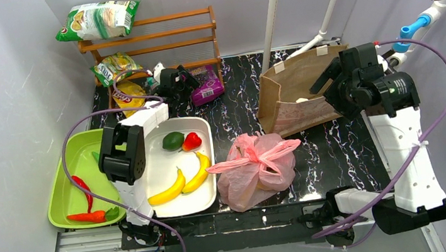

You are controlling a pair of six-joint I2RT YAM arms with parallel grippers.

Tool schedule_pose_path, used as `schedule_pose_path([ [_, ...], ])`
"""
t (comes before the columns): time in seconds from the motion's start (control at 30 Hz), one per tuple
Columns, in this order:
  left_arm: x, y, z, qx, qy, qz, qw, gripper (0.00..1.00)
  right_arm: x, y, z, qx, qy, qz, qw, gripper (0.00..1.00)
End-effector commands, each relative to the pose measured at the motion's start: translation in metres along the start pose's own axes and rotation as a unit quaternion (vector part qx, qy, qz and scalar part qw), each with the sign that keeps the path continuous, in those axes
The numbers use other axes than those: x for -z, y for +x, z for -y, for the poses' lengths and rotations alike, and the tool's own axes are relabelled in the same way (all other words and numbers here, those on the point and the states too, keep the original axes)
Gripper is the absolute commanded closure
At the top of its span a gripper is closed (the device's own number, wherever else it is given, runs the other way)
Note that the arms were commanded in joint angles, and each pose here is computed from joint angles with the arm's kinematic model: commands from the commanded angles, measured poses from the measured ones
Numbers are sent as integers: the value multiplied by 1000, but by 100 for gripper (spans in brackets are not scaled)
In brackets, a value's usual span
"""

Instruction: Place the food into the grocery bag and tie it

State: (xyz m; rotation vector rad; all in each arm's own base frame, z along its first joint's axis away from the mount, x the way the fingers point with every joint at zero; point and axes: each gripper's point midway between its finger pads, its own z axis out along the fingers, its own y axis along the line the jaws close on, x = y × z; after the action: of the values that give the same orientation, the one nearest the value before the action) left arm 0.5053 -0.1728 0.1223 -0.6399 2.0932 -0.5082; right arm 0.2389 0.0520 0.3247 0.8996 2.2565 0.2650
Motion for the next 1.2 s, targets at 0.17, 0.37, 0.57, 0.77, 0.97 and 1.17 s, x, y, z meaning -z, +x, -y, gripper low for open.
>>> schedule_pose_path([
  [0.17,-29,-18,14,35,41,36,998,2,4,-7,0,-10,-22,29,999,6],
  [0.37,-38,-6,2,41,33,31,998,2,1,-4,3,-9,-27,34,999,5],
  [0.57,-46,3,-4,36,29,18,999,2,-9,-19,14,-14,30,64,997,5],
  [0.77,-50,5,-6,44,29,23,998,2,-36,-31,12,-41,82,60,994,5],
  [0.97,-61,10,-4,72,30,31,996,2,-66,-31,9,-43,88,53,994,5],
  [1.17,-64,13,-2,79,32,30,996,12,-76,-21,11,-40,93,31,994,4],
])
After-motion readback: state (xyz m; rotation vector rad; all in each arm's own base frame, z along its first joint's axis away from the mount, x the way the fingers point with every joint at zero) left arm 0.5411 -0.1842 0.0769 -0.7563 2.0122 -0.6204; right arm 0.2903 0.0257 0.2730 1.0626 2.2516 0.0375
